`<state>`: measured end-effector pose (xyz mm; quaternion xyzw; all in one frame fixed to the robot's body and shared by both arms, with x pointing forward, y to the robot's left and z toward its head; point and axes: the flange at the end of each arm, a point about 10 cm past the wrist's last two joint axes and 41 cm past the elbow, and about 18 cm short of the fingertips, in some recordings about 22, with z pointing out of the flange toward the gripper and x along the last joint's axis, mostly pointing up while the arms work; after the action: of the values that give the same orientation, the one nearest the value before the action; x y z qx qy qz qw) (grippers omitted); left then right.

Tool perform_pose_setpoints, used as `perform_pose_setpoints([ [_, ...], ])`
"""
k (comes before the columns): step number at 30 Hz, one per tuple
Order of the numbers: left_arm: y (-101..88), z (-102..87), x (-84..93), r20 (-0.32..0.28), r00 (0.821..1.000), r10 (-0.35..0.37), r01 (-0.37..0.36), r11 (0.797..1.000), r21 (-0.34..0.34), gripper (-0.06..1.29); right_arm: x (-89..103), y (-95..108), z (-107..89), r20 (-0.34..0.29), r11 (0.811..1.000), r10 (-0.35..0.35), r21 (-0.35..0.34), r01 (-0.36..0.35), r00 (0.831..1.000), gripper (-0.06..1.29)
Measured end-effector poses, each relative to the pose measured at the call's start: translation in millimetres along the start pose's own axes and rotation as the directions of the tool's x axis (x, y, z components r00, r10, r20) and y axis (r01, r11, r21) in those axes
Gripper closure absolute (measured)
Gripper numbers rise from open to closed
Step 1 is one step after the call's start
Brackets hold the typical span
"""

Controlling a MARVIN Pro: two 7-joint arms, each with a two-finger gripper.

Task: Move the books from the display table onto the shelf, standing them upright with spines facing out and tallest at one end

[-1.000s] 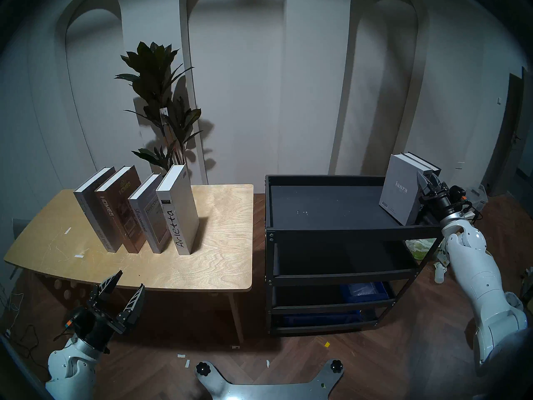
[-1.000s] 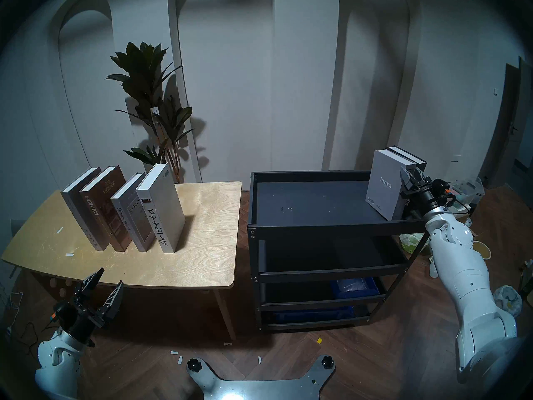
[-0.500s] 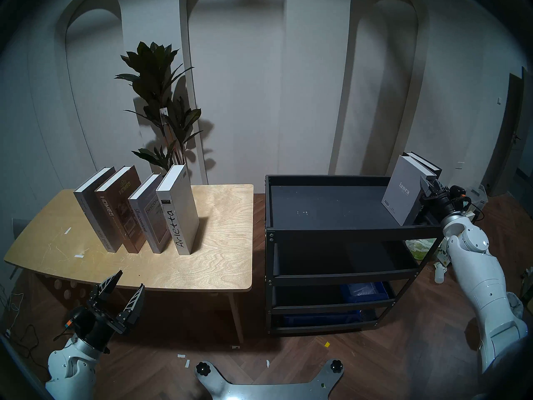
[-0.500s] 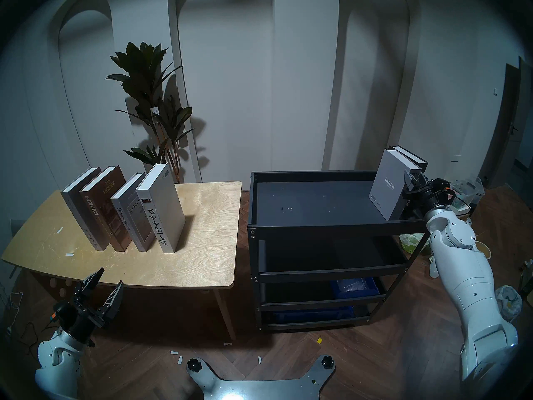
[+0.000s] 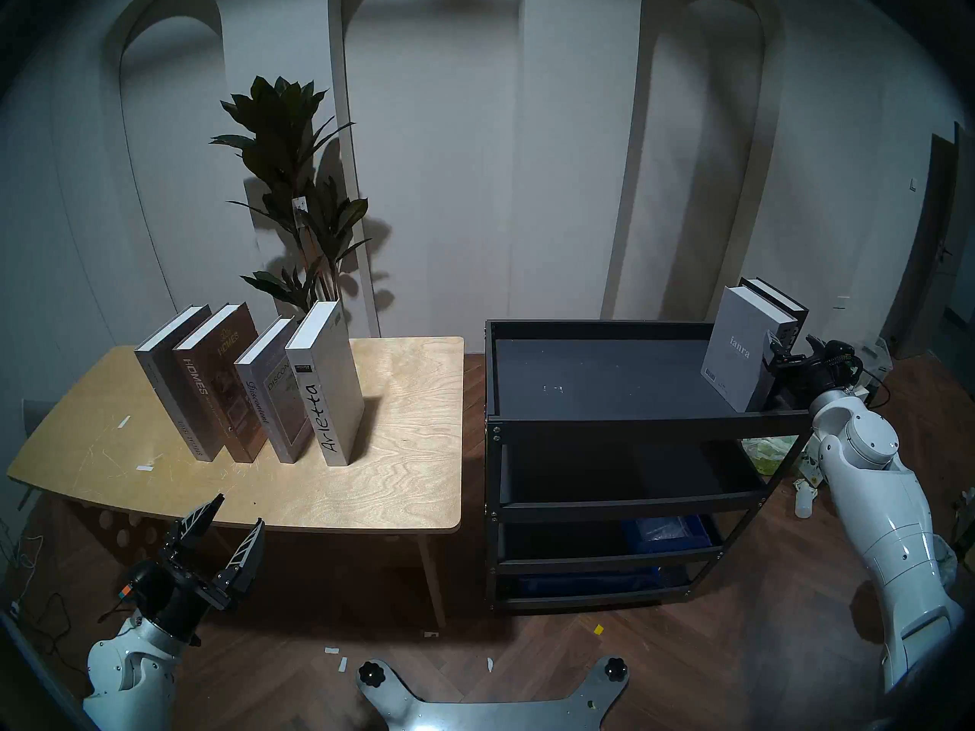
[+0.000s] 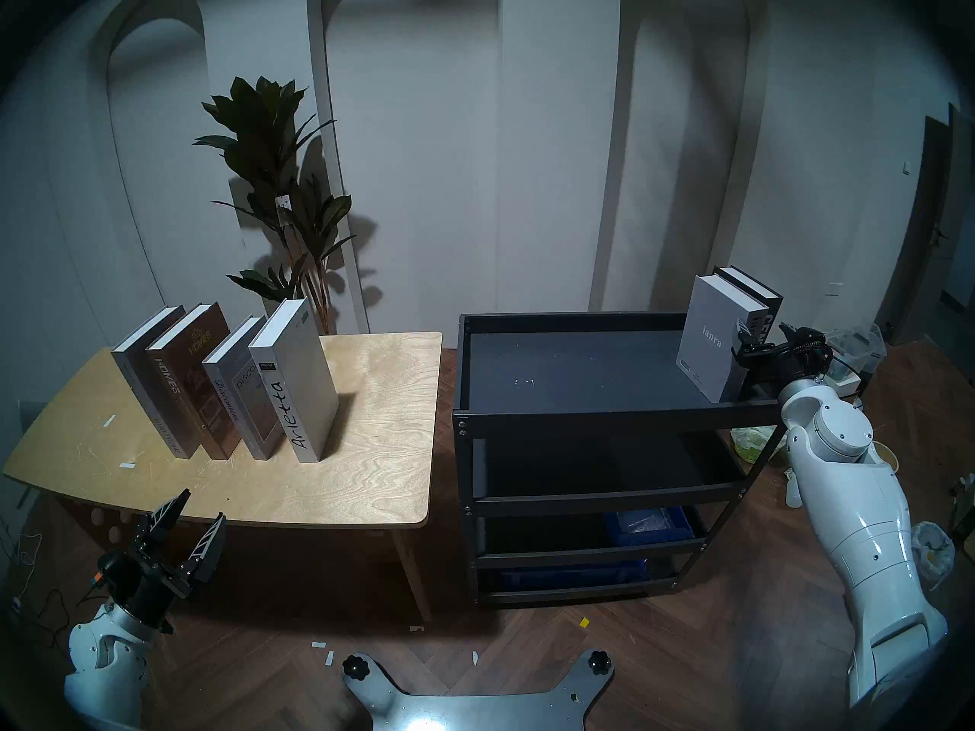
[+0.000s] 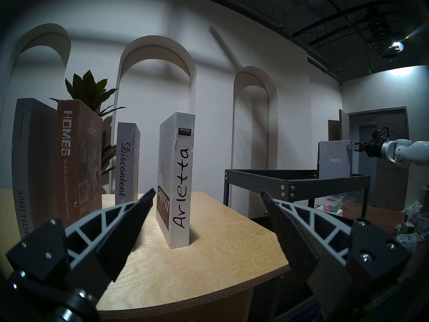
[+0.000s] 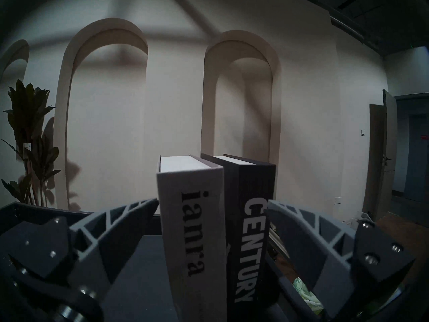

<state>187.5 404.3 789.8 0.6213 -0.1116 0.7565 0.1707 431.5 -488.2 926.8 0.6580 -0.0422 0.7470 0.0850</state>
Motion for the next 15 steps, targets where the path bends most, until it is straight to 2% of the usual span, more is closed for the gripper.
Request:
perform_pose_setpoints([
  [6,0.0,0.0,0.0,0.0,1.0,0.0,0.0,1.0,0.0,-0.02,16.9,0,-6.3,-0.018,0.999,-0.011,-0.034,0.011,1.0,0.0],
  [15,0.0,0.0,0.0,0.0,1.0,0.0,0.0,1.0,0.0,-0.02,57.6,5,-16.8,-0.122,0.997,-0.014,-0.081,0.004,0.992,0.0],
])
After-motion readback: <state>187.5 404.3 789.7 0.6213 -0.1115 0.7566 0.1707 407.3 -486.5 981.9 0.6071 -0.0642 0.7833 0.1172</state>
